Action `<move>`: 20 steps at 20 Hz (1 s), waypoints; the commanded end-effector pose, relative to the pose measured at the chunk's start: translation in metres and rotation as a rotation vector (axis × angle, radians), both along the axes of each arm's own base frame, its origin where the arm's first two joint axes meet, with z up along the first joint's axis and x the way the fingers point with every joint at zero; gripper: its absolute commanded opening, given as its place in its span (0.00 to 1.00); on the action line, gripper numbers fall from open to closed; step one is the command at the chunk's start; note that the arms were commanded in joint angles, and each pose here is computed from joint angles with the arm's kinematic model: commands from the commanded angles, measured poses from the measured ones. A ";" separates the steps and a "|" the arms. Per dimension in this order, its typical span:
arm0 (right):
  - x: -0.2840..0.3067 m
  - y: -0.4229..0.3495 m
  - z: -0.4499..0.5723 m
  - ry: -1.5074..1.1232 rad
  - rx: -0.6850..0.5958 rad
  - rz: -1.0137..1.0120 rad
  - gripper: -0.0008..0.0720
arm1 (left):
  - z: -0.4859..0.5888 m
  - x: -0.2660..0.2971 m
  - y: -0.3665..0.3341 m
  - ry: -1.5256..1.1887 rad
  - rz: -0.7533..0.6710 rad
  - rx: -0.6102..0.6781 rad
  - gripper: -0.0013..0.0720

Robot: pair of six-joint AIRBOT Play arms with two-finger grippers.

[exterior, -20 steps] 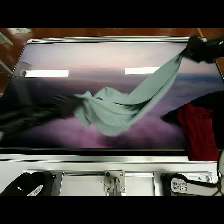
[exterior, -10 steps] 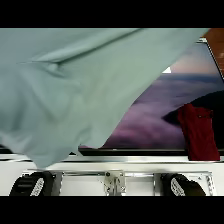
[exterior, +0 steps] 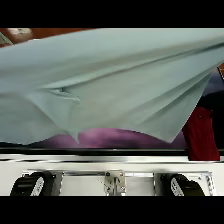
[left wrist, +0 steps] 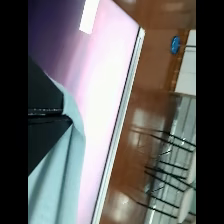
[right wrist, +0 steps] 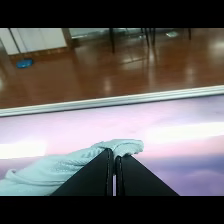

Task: Fold the shirts.

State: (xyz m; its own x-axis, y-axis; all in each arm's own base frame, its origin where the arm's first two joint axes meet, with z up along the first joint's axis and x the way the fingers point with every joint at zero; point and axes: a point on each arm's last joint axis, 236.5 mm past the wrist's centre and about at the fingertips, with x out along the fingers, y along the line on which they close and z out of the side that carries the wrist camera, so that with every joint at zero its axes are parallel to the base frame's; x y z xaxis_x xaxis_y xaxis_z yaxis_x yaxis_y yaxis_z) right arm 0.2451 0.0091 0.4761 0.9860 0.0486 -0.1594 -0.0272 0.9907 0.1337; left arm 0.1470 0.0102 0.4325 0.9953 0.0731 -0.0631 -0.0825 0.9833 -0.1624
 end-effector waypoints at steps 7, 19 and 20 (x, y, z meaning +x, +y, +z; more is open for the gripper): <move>-0.008 -0.023 -0.075 0.332 -0.016 -0.082 0.09 | -0.056 0.012 -0.020 0.206 -0.088 -0.015 0.07; 0.271 -0.006 -0.278 0.665 0.117 0.014 0.09 | -0.222 0.225 0.005 0.556 -0.050 -0.072 0.07; 0.297 0.006 -0.302 0.662 0.133 0.021 0.09 | -0.246 0.245 0.007 0.604 -0.048 -0.079 0.07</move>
